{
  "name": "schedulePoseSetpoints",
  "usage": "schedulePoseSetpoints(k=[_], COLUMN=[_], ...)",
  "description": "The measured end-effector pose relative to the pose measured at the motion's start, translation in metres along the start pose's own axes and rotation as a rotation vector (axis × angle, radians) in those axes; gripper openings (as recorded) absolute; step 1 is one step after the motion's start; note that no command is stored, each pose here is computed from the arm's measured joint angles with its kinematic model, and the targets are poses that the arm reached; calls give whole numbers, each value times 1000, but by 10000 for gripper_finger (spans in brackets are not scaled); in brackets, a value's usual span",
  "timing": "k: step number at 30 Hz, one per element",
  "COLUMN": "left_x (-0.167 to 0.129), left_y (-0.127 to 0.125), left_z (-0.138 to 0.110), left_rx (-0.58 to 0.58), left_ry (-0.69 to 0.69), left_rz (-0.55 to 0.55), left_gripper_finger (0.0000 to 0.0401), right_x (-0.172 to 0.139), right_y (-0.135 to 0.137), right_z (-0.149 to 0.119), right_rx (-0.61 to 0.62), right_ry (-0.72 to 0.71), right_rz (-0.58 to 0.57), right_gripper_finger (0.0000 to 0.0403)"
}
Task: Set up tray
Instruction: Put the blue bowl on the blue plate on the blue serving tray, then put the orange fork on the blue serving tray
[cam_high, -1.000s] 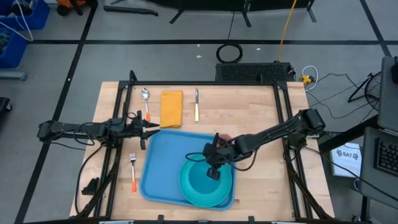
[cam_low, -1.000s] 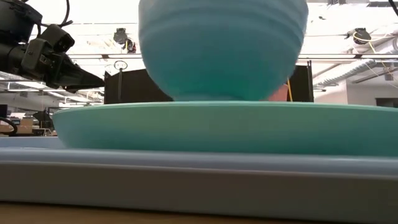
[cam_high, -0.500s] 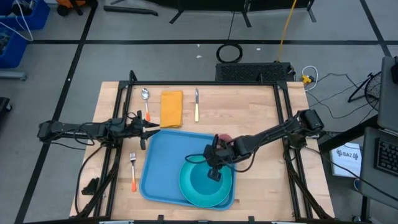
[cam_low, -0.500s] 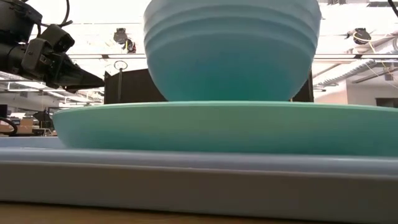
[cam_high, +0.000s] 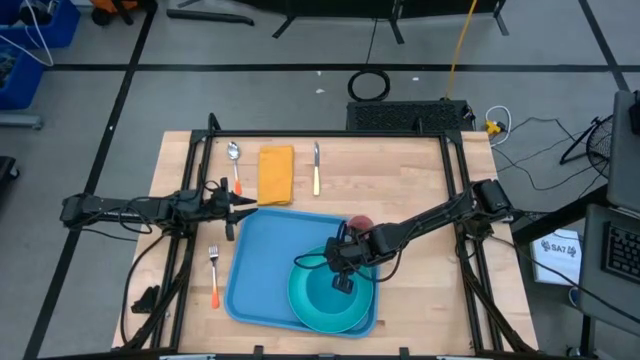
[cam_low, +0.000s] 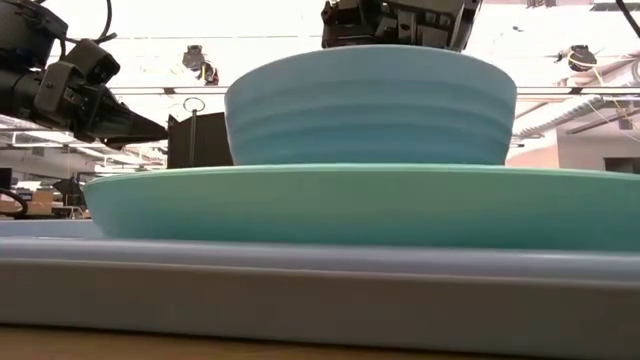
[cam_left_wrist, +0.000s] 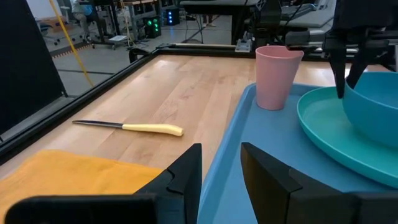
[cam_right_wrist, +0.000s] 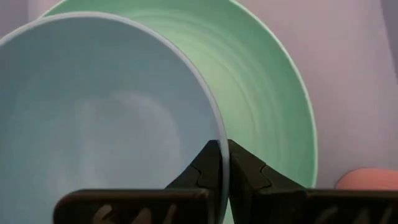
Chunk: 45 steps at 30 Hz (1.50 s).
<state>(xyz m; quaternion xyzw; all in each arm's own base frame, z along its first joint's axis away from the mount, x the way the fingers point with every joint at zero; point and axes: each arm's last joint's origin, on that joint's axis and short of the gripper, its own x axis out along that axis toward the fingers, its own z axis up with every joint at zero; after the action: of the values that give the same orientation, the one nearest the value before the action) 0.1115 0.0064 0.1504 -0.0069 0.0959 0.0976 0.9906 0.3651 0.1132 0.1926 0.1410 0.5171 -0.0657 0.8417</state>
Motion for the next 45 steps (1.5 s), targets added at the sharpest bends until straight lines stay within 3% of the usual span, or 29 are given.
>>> schedulePoseSetpoints(k=[15,21,26,32,38,42,45], left_x=[0,0,0,-2,-19,-32,-35], left_y=[0,0,1,4,12,10,6], left_z=[0,0,1,8,32,49,51], left_rx=[0,0,29,-140,-363,-603,-769], left_ry=[0,0,-8,6,138,254,427], left_rz=[-1,-2,23,124,337,284,243], left_gripper_finger=[118,118,118,118,118,118,118], right_x=[-13,-47,-88,-140,-161,-154,-145], right_y=[-1,-2,5,2,-28,-52,-70], right_z=[3,12,23,15,-20,-43,-61], right_rx=[28,26,-48,-149,-101,-55,-41], right_ry=[-35,-166,-389,-603,-743,-849,-921], right_rz=[1,8,66,-86,-235,-238,-233], right_gripper_finger=[73,77,77,77,77,77,77])
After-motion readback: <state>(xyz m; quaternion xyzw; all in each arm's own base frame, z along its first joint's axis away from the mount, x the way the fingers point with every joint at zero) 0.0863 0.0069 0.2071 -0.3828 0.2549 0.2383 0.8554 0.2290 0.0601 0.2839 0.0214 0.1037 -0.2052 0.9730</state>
